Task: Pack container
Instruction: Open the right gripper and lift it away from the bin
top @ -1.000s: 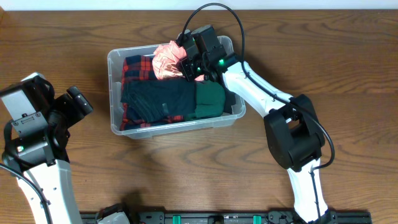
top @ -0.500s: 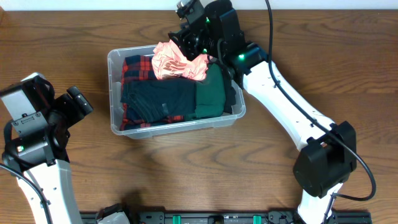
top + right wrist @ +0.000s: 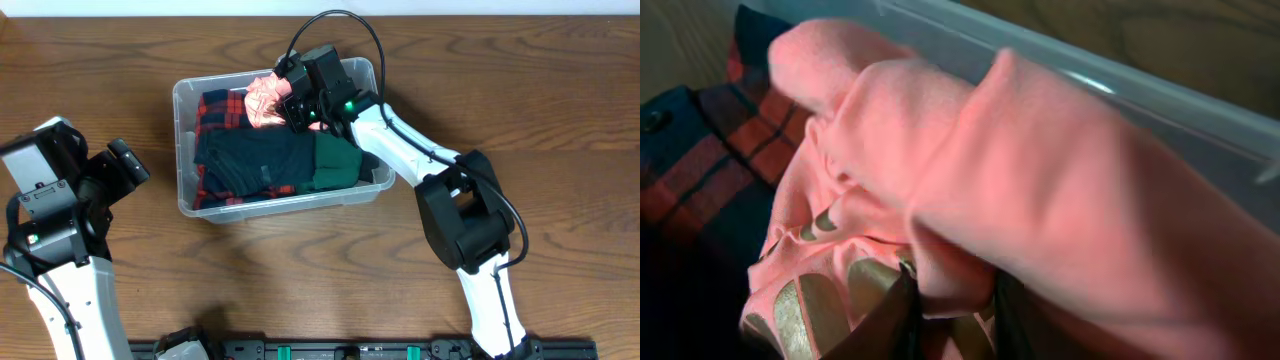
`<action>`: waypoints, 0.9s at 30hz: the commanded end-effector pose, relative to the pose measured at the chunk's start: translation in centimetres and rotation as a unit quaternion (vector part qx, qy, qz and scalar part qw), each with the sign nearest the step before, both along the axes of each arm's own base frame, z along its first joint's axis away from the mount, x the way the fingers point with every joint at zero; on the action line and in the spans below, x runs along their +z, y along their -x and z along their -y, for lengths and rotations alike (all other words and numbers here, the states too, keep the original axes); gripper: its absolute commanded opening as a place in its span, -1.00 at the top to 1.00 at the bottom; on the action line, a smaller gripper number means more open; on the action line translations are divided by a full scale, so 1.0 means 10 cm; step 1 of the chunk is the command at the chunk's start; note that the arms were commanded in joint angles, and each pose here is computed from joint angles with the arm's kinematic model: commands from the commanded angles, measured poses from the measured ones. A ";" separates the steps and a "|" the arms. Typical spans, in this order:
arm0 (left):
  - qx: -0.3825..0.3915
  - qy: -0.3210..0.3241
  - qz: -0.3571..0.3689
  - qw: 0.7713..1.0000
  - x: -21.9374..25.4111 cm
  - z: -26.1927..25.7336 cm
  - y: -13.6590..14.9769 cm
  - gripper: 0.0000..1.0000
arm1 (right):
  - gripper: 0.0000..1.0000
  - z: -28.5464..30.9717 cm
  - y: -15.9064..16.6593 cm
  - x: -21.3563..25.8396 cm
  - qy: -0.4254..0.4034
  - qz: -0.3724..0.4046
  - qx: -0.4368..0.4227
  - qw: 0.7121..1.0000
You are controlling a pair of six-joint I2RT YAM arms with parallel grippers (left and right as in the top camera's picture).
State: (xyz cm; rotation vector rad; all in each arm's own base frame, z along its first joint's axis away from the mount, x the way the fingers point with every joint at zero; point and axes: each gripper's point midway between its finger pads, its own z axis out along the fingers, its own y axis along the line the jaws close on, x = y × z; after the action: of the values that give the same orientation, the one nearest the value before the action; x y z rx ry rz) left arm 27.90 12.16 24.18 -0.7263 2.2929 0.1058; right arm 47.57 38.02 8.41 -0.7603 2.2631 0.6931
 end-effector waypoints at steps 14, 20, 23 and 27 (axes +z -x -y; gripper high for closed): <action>0.009 -0.007 0.003 1.000 0.05 -0.04 0.01 -0.96 | -0.73 0.26 0.17 1.09 0.001 0.071 0.009 0.997; 0.009 -0.007 0.003 1.000 0.05 -0.04 0.01 -0.96 | -0.98 0.79 0.27 2.06 0.033 0.171 -0.035 0.984; 0.009 -0.007 0.003 1.000 0.05 -0.05 0.01 -0.96 | -0.98 1.13 0.39 2.45 0.041 0.194 -0.073 0.977; 0.009 -0.007 0.003 1.000 0.05 -0.04 0.01 -0.96 | -0.98 1.47 0.60 2.74 0.054 0.202 -0.102 0.972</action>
State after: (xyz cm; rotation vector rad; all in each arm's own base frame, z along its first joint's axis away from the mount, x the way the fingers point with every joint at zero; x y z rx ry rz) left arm 27.90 12.16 24.18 -0.7263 2.2929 0.1058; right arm 41.86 25.77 34.30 -0.6813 1.9842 0.3817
